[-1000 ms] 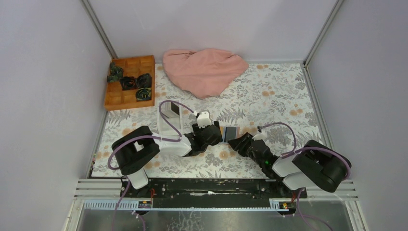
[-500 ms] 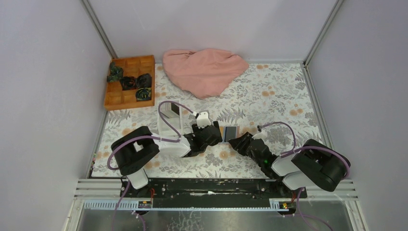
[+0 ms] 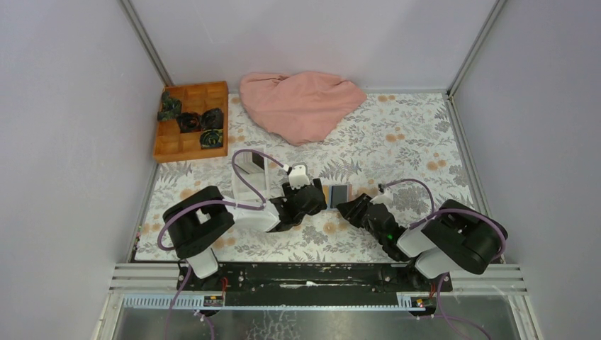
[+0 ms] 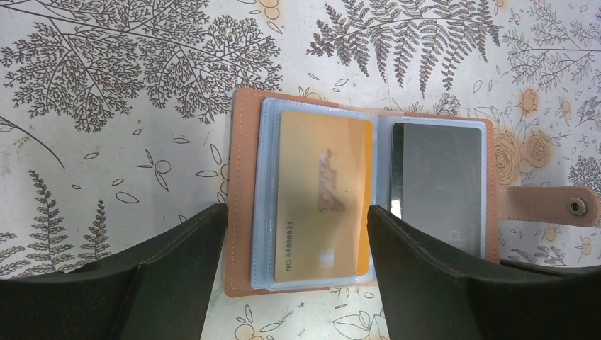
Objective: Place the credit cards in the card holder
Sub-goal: Close the card holder at the center of the board.
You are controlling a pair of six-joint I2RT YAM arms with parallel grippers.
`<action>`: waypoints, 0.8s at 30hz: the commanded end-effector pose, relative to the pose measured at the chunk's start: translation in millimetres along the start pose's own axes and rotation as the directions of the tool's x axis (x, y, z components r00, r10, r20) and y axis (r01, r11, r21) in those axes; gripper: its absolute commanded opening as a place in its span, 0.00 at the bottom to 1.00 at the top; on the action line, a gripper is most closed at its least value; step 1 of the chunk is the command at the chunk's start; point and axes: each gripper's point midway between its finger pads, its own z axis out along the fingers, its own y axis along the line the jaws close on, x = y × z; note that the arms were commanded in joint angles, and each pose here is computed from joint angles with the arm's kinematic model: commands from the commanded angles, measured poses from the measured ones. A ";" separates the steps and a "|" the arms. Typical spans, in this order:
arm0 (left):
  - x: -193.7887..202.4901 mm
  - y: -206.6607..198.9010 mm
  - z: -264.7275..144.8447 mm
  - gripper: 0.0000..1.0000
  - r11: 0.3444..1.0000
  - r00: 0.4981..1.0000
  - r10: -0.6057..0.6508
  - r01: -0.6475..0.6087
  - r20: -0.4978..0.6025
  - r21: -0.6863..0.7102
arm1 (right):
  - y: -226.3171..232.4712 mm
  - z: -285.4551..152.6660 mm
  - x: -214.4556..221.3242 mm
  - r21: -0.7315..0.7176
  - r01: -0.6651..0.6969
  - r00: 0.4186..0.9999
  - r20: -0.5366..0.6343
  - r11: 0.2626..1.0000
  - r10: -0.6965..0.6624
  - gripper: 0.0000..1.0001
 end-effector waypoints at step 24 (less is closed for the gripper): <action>31.9 41.3 -2.2 0.97 0.995 0.987 -0.098 0.094 -0.129 -0.038 | 17.9 -8.8 -19.8 -0.050 -0.069 0.995 0.075 0.996 0.072 0.01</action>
